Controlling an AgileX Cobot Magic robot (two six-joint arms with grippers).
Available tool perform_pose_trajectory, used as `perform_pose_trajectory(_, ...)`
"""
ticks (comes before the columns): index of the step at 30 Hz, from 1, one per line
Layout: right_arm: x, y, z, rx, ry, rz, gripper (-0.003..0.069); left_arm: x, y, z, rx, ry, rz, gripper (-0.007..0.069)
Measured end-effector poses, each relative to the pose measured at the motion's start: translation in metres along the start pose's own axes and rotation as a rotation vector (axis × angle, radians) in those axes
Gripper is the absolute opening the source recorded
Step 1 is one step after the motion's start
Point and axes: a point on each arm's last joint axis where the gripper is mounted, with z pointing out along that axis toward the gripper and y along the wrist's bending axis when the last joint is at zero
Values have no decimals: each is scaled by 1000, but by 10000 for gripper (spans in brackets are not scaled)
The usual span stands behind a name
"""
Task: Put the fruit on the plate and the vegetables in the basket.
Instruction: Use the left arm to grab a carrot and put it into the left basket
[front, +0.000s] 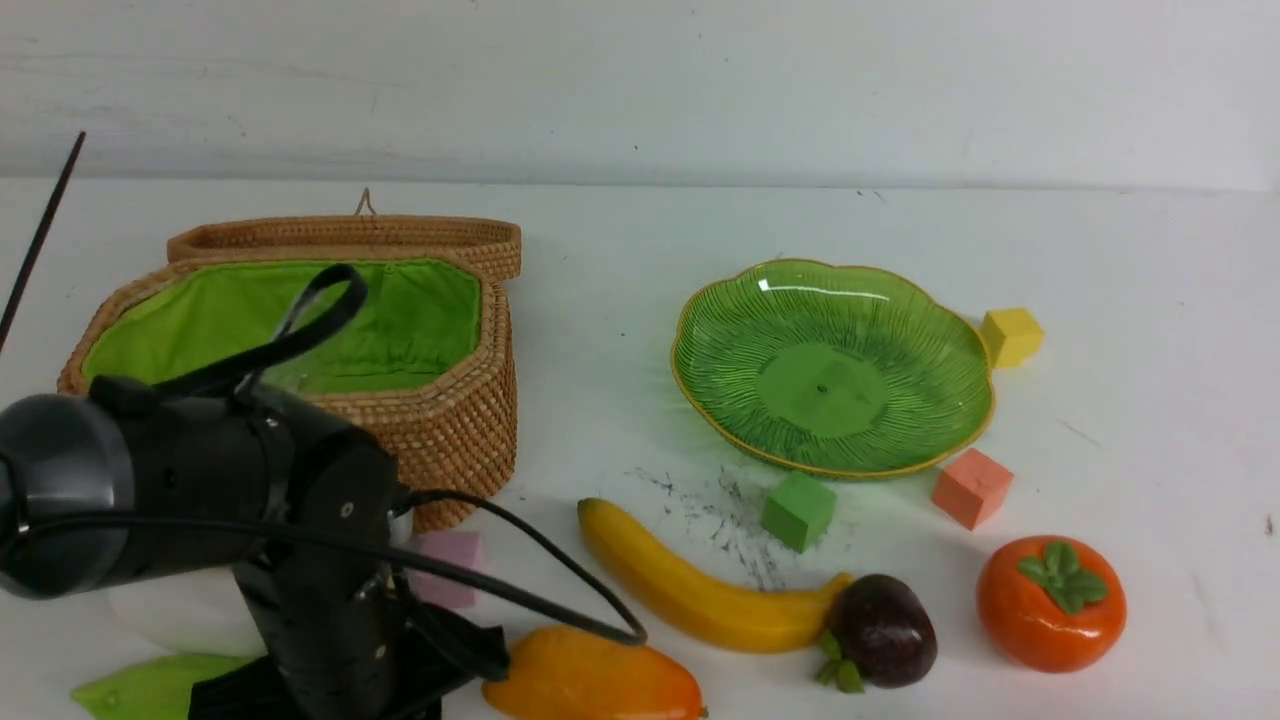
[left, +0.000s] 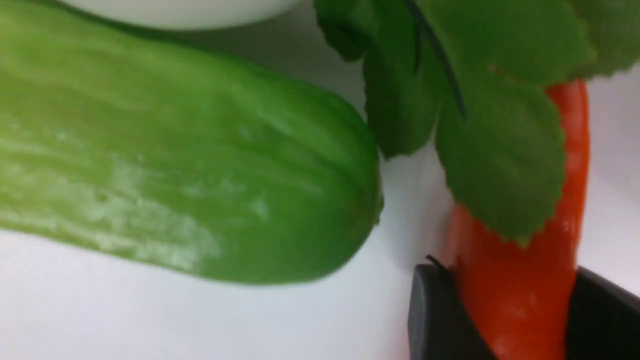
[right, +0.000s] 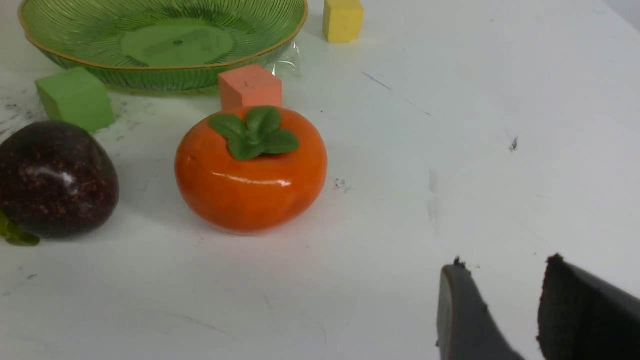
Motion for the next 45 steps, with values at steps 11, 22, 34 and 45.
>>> perform_pose_trajectory(11,0,0,0,0,0,0,241,26,9,-79,164,-6,158,281)
perform_pose_trajectory(22,0,0,0,0,0,0,241,-36,57,-234,363,-644,-184,281)
perform_pose_trajectory(34,0,0,0,0,0,-1,241,-146,78,-174,473,-506,-775,281)
perform_pose_trajectory(45,0,0,0,0,0,-1,241,-163,71,-153,481,-482,-742,608)
